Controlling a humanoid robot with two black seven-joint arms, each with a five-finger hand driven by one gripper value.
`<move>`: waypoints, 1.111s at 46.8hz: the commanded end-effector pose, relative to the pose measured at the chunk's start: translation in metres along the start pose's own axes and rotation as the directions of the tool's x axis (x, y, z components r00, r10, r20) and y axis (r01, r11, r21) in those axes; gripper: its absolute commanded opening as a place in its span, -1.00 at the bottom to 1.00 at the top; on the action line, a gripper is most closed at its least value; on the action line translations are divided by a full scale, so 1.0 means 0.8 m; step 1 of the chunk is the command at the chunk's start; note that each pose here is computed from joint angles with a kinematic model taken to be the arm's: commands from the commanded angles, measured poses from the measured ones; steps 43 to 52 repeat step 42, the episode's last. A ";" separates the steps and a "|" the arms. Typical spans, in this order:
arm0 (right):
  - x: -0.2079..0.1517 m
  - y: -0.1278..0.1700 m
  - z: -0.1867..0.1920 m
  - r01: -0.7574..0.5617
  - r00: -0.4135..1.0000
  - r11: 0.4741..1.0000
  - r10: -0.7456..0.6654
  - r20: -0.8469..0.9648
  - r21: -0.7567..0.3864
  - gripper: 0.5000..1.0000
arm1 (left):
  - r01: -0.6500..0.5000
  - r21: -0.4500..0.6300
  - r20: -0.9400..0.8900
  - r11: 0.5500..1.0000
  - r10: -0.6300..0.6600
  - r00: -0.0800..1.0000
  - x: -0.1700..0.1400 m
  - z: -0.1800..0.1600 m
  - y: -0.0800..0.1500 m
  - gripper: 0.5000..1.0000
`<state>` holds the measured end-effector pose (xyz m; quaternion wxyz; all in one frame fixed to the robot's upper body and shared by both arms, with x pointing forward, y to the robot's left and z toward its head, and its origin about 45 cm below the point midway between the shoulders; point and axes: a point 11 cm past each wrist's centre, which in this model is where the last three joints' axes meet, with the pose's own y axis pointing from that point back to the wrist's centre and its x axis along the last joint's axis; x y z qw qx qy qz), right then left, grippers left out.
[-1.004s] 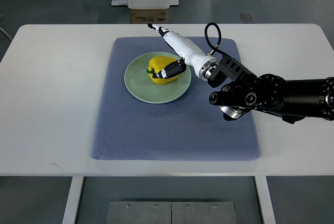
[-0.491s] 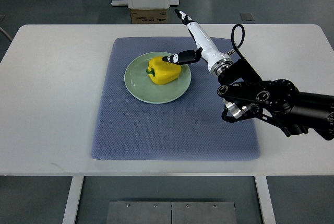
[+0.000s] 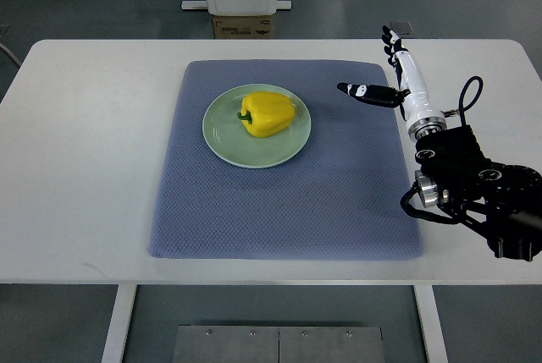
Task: Place yellow pepper on plate with right hand
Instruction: 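Open the right hand and withdraw it away from the plate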
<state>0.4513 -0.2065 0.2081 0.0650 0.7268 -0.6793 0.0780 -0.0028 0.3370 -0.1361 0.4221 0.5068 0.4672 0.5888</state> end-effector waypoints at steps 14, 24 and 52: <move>0.079 0.002 0.027 -0.069 0.886 0.990 0.119 0.447 -0.125 1.00 | 0.000 0.000 0.001 1.000 0.000 1.000 0.000 0.000 0.000 1.00; 0.116 0.003 0.056 -0.087 0.767 0.977 0.190 0.613 -0.193 1.00 | 0.000 0.000 0.001 1.000 0.000 1.000 0.000 0.000 0.000 1.00; 0.116 0.014 0.078 -0.037 0.669 0.981 0.166 0.725 -0.191 1.00 | 0.000 0.001 -0.001 1.000 0.000 1.000 0.000 0.000 0.000 1.00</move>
